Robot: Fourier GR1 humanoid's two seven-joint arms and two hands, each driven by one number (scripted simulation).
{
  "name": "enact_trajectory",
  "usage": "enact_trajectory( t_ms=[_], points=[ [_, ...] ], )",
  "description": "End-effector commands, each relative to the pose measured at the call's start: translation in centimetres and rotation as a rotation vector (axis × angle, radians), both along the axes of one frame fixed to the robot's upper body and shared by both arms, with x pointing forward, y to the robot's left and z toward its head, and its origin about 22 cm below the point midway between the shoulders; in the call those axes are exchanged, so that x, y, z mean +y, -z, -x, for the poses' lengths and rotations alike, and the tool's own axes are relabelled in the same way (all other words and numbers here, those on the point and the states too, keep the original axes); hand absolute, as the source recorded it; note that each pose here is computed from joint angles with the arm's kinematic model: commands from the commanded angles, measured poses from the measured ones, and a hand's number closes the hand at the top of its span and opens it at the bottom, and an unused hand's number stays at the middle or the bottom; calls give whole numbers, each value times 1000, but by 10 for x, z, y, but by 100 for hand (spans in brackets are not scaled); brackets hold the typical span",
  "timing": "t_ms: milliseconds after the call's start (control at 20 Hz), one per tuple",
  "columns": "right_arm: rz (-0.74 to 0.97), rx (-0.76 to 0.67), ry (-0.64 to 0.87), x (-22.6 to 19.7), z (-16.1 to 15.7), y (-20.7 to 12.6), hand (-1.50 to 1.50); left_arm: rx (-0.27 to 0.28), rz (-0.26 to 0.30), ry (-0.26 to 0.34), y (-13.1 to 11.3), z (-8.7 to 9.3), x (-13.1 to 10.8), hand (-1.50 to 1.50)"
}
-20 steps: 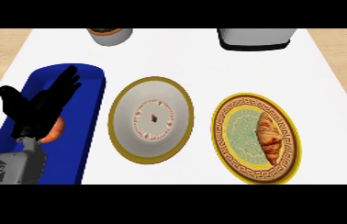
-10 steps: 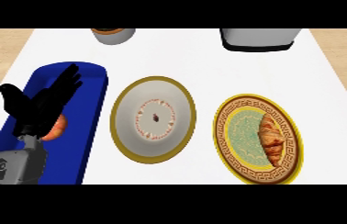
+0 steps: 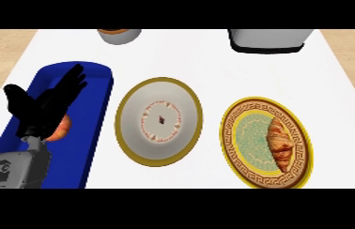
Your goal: Pick the sweet potato from the plate and place it in the bowl
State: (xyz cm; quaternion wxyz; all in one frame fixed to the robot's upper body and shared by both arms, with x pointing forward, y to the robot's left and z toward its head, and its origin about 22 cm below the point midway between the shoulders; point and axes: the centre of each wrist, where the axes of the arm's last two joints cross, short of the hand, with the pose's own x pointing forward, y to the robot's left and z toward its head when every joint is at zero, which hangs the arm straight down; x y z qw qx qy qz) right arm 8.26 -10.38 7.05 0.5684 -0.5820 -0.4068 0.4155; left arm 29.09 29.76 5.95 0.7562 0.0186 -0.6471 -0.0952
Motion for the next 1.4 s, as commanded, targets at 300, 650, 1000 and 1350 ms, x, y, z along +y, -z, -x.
enact_trajectory(
  t_ms=[300, 650, 1000, 1350],
  points=[
    [-391, -182, -89, 26, 6, -63, 150, -3, -10, 17, -1, -1, 2, 0],
    [-402, -243, -105, 29, -8, -62, 150, -32, 8, 50, -9, -7, -11, 0],
    [-408, -251, -33, 26, -28, -54, 150, -40, 9, 64, -13, -11, -18, 0],
    [-453, -244, 2, 21, -48, -51, 150, -47, -8, 73, -12, -11, -17, 0]
  ],
)
